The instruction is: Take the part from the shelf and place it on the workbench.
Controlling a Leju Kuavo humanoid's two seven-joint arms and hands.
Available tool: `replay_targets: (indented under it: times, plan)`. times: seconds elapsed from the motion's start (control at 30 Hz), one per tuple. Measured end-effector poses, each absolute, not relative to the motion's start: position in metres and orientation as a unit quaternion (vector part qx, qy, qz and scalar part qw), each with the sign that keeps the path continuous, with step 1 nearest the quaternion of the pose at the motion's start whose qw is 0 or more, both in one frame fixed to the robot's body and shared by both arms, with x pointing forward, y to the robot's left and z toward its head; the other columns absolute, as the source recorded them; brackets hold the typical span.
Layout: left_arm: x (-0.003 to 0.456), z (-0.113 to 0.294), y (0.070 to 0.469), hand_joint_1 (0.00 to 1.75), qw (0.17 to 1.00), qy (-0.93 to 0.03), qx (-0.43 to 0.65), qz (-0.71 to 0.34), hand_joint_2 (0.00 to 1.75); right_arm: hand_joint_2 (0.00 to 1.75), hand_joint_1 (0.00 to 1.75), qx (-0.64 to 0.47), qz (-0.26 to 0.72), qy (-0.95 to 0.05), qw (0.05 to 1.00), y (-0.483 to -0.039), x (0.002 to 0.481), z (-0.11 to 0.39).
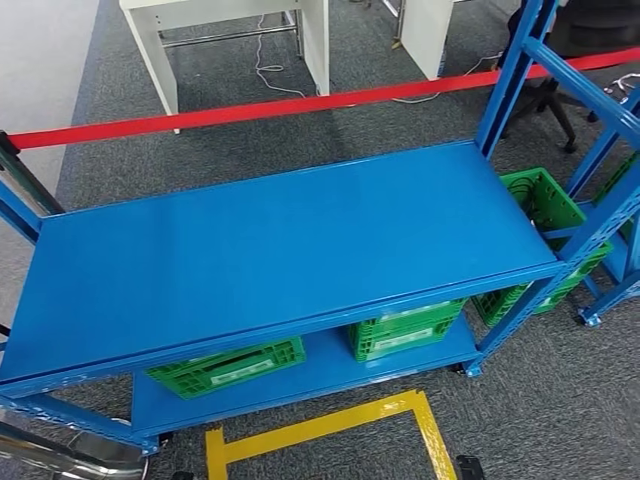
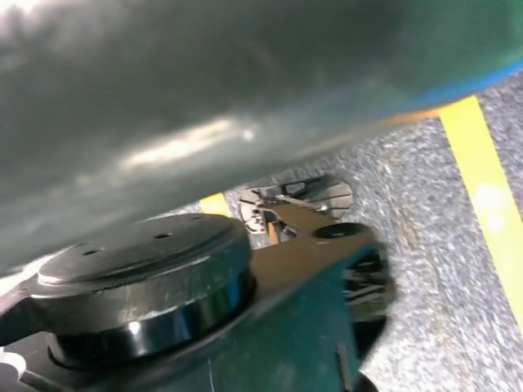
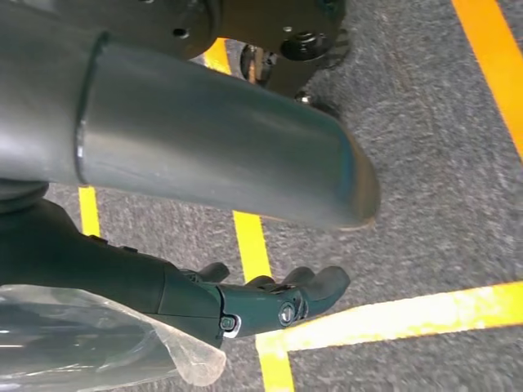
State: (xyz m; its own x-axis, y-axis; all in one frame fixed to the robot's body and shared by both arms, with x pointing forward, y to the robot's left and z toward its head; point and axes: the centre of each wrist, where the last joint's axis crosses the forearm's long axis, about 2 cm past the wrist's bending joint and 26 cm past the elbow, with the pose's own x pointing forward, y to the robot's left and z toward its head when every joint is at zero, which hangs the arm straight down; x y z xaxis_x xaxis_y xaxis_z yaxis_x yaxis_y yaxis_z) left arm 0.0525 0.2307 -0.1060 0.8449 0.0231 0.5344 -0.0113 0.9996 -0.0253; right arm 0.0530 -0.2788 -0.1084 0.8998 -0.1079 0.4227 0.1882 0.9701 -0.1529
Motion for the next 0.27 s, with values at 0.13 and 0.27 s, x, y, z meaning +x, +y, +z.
replay_targets:
  times: [0.13, 0.27]
  plan:
    - [0.052, -0.1059, 0.2289, 0.0, 0.961, -0.278, -0.013, 0.011, 0.0, 0.0, 0.0, -0.095, -0.079, -0.209, 0.97, -0.2787, 0.0536, -0.1084]
    - [0.0512, -0.106, 0.2292, 0.0, 0.961, -0.277, -0.015, 0.012, 0.58, 0.58, 0.0, -0.096, -0.085, -0.2, 0.971, -0.2785, 0.0542, -0.1083]
